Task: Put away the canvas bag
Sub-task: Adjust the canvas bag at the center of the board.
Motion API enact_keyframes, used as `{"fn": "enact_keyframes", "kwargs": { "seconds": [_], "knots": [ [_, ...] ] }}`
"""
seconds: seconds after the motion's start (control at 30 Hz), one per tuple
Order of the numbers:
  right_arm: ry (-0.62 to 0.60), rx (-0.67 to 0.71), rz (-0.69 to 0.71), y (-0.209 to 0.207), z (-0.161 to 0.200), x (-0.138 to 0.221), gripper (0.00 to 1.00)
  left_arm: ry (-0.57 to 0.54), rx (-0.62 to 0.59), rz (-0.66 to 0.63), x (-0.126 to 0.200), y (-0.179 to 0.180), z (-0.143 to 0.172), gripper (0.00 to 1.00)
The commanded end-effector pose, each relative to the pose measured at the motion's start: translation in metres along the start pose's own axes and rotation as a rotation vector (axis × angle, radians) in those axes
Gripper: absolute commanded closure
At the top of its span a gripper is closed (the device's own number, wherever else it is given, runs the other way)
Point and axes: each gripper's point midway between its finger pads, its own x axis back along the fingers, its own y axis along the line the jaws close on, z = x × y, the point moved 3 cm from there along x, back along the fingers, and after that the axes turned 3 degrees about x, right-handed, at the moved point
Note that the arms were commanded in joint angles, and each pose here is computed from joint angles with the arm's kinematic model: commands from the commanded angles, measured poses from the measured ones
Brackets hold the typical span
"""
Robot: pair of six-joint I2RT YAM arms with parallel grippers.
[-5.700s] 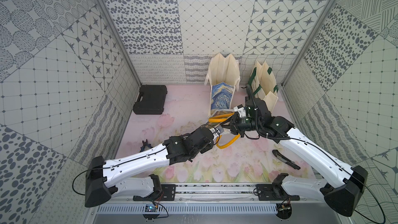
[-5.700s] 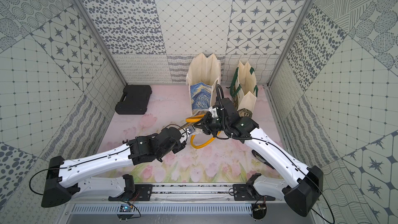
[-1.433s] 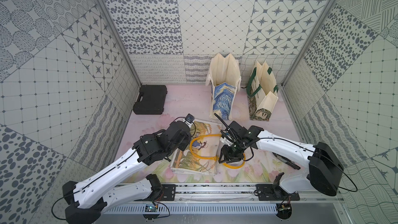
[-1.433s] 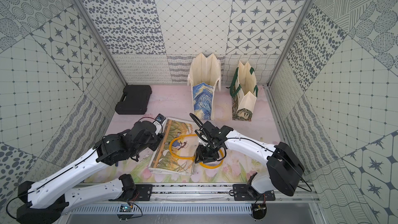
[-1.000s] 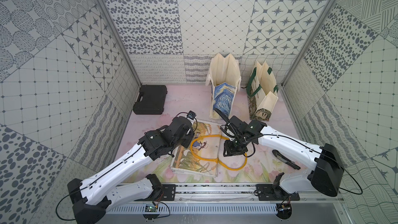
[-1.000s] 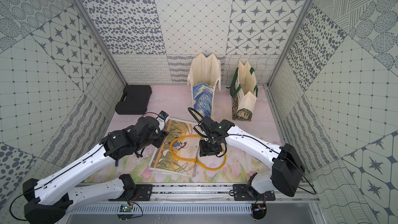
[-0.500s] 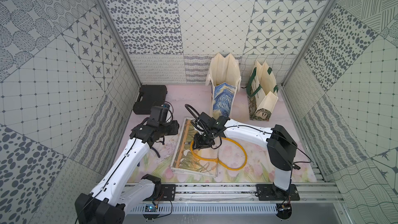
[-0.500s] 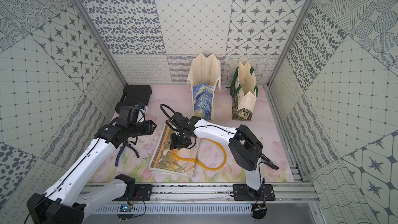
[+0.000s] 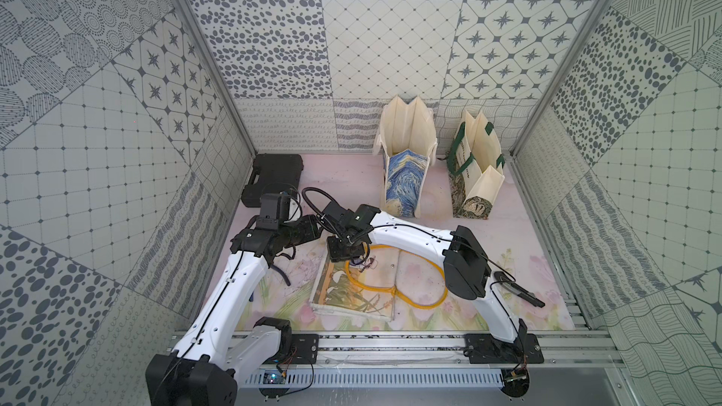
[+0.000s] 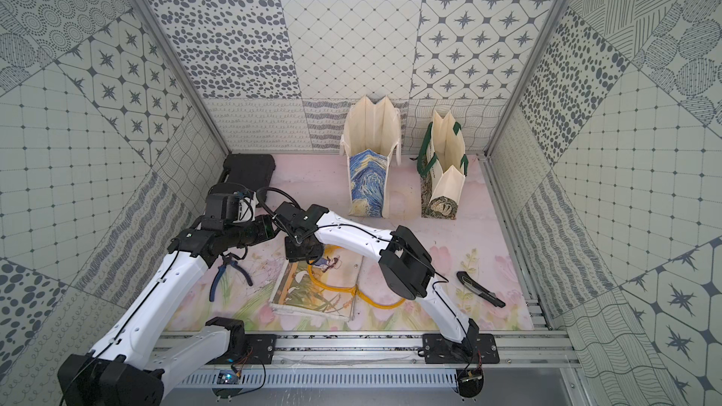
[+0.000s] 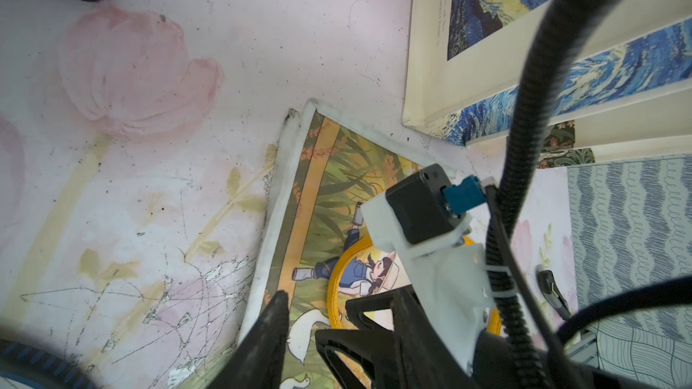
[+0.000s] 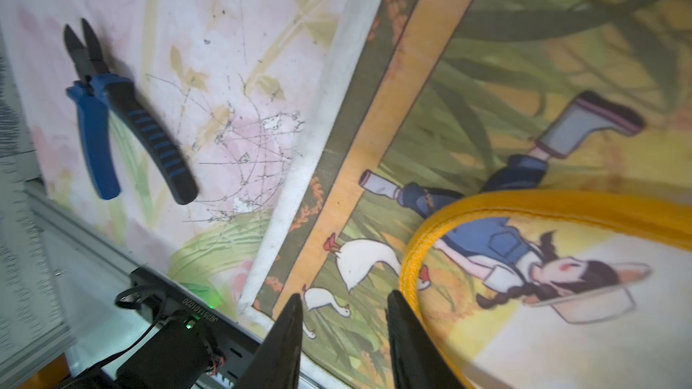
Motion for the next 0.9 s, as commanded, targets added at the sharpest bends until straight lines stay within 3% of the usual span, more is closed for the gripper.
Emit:
{"fn": "enact_keyframes", "kwargs": {
  "seconds": [0.0, 0.2, 0.37, 0.87],
  "knots": [
    [0.004, 0.009, 0.234, -0.023, 0.009, 0.000, 0.60, -0.040, -0.035, 0.009, 0.007, -0.003, -0.007, 0.53],
    [0.041, -0.004, 0.260, -0.016, 0.012, -0.010, 0.61, -0.089, 0.055, -0.319, 0.021, 0.043, -0.016, 0.53],
    [0.065, -0.028, 0.280, -0.019, 0.017, -0.020, 0.62, -0.167, 0.121, -0.488, 0.039, 0.068, -0.020, 0.53],
    [0.130, -0.062, 0.253, -0.022, 0.030, -0.046, 0.66, -0.177, 0.125, -0.496, 0.046, 0.074, -0.011, 0.54]
  ]
}}
